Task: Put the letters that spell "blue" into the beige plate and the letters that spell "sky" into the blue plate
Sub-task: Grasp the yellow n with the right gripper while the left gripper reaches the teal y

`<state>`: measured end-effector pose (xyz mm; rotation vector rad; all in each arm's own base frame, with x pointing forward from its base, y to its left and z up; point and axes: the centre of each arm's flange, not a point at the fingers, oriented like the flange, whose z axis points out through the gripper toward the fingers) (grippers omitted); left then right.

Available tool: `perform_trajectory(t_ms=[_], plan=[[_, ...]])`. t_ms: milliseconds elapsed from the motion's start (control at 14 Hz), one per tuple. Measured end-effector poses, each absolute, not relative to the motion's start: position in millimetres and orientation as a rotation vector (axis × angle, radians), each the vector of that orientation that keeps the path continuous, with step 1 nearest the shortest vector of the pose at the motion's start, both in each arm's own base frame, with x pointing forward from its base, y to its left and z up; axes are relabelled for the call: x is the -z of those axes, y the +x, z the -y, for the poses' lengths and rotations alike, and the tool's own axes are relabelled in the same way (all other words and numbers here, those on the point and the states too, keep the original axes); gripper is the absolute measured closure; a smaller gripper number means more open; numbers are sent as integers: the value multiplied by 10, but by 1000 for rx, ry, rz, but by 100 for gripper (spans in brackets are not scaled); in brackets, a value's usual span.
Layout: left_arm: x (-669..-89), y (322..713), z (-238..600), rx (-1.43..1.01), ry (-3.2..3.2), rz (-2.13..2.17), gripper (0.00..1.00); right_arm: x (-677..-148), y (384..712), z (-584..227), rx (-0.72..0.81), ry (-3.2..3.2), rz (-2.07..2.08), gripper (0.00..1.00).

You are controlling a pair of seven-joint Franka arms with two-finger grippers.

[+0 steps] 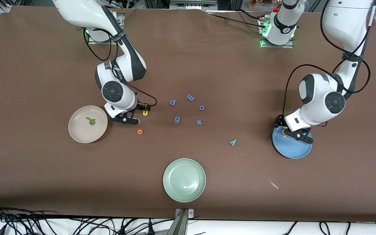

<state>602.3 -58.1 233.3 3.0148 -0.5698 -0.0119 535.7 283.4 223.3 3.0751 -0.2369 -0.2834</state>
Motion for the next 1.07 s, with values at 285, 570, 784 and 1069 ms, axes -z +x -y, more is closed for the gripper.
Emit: perform_trajectory(t_ms=[285,570,784,1069], plan=[[-2372,6031,1539,-88,2957,638,24,-2004,5291,-2913,230,3090,263,0],[-2241,6189,2235,-157,2939,699,24,-1785,5176,-3165,178,3102,250,0],[-2031,6247,2520,-200,2953,631,24,-1745,5203,-3136,162,3105,262,3],[-1855,6312,2636,-232,2955,623,25,-1752,5231,-3106,154,3107,272,29]])
